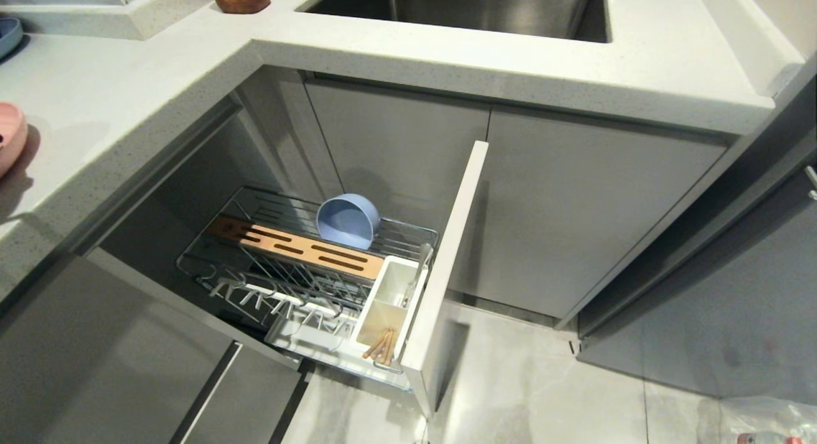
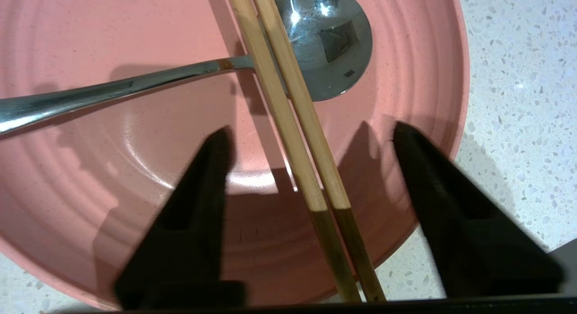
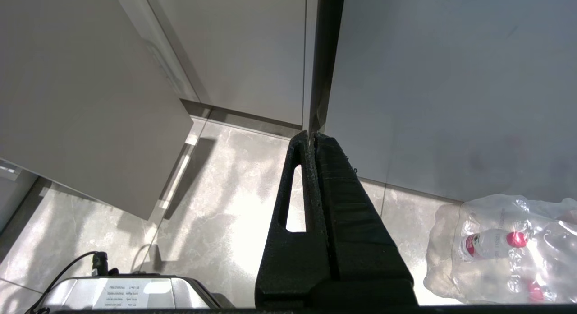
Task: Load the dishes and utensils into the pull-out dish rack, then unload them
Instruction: Pick up the chopsticks and place it in the cupboard
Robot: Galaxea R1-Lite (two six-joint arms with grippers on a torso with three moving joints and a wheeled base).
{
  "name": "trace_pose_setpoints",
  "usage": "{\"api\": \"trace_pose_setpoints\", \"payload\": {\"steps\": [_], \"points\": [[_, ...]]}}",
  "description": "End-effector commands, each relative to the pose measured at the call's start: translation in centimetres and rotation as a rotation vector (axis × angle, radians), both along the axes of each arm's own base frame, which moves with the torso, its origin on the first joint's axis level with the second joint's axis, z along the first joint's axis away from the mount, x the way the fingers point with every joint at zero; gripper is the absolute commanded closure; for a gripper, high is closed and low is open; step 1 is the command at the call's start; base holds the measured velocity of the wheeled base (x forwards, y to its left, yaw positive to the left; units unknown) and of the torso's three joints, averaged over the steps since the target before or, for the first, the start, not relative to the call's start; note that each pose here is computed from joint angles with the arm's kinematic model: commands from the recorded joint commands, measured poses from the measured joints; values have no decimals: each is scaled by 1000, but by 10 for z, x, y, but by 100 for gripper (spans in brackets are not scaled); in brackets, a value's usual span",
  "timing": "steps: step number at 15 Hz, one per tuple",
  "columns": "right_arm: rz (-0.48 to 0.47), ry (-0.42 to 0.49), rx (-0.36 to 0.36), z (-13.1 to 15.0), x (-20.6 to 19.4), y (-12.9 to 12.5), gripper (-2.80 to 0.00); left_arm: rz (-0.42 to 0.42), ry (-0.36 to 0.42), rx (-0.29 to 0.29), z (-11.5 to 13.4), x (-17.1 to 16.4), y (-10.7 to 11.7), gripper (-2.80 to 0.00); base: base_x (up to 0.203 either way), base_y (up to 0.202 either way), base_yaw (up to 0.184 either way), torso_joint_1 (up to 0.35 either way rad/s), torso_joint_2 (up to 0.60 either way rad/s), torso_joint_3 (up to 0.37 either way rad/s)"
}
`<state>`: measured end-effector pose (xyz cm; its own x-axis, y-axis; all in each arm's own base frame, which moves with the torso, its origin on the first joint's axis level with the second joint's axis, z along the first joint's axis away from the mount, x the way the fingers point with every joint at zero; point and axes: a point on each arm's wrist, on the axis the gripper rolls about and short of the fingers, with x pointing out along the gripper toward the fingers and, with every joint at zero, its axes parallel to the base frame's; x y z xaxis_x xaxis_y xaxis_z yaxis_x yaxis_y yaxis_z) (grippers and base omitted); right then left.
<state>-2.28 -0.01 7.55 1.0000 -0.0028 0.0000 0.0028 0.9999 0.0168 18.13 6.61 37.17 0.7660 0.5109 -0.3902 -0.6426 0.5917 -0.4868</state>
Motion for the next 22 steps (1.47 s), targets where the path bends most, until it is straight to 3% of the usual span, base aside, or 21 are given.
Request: {"api": "trace_pose_setpoints", "payload": {"steps": [1,10,17,19,22], "points": [[0,2,0,0,0,0,0,3,2,-4,0,0,0,0,0,0,0,0,0,0],[0,2,0,0,0,0,0,7,-32,12,7,-11,-4,0,0,0,0,0,0,0],[0,2,0,0,0,0,0,-24,-186,84,38,-65,-25,0,0,0,0,0,0,0],[0,2,0,0,0,0,0,-103,-195,88,39,-72,-36,0,0,0,0,0,0,0],[0,2,0,0,0,0,0,-346,-141,79,34,-83,-62,0,0,0,0,0,0,0]]}}
